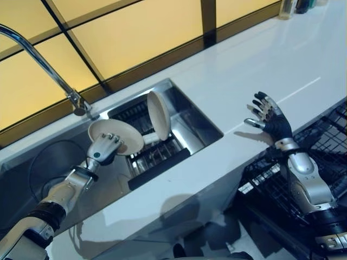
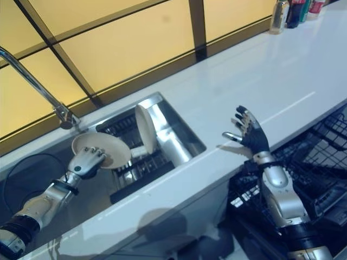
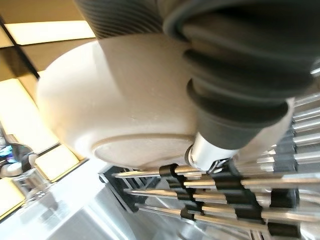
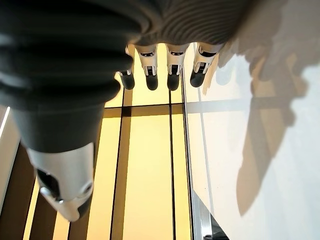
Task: Pick up plates and place into dishwasher.
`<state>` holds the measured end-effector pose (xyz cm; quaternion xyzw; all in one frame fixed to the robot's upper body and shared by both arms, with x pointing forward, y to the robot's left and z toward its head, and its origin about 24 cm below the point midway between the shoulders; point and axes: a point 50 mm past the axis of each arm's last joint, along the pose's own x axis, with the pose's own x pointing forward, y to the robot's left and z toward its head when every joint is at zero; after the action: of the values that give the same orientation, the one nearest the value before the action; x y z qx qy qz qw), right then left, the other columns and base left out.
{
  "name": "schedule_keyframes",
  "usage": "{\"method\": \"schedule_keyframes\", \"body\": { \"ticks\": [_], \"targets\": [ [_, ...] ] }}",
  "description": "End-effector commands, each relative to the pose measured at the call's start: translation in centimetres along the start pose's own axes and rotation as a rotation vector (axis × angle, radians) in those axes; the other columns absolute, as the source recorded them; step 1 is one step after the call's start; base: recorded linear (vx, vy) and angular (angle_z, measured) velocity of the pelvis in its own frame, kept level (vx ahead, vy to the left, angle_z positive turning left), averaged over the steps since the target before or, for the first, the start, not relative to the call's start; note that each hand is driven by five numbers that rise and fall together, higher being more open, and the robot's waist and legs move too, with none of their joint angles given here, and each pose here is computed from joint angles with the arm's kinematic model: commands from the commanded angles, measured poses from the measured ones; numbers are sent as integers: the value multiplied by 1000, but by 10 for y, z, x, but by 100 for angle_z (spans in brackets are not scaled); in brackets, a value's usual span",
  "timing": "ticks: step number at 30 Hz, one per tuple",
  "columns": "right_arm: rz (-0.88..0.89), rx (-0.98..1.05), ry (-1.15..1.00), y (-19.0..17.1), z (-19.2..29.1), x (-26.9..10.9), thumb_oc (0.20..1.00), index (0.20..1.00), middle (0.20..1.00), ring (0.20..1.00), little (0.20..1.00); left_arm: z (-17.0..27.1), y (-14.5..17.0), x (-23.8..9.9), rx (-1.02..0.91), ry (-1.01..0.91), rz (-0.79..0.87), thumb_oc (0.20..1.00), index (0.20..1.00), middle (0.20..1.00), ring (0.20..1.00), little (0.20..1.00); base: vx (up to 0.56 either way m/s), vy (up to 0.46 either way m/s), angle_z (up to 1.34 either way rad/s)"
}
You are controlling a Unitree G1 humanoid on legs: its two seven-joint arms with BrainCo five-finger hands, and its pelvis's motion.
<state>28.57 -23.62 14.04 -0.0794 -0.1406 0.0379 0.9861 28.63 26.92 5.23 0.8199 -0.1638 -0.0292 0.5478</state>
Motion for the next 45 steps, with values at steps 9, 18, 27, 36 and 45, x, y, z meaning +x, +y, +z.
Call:
{"method": "schedule_keyframes", "body": {
  "ticks": [9,18,27,36,45],
  "targets": [
    [-5,26,153,4,-34,-30,1000,1000,1000,1000,1000,-34,-4,-22,15,166,19,200,200,200,200,200,-13,-31,2],
    [-33,61,151,7,-40,-36,1000,1000,1000,1000,1000,-57,20,-25,-57,289,243,200,200,200,200,200,-34,-67,5],
    [-62,87,143,11,-43,-40,1000,1000,1000,1000,1000,-69,42,-31,-106,365,420,200,200,200,200,200,-28,-66,5],
    [-80,65,-71,16,-2,-18,1000,1000,1000,1000,1000,-67,73,-25,-356,416,642,200,200,200,200,200,-49,-74,3],
    [-12,-65,-344,32,60,17,1000,1000,1000,1000,1000,-45,111,6,-728,221,617,200,200,200,200,200,-45,-47,3]
  ]
}}
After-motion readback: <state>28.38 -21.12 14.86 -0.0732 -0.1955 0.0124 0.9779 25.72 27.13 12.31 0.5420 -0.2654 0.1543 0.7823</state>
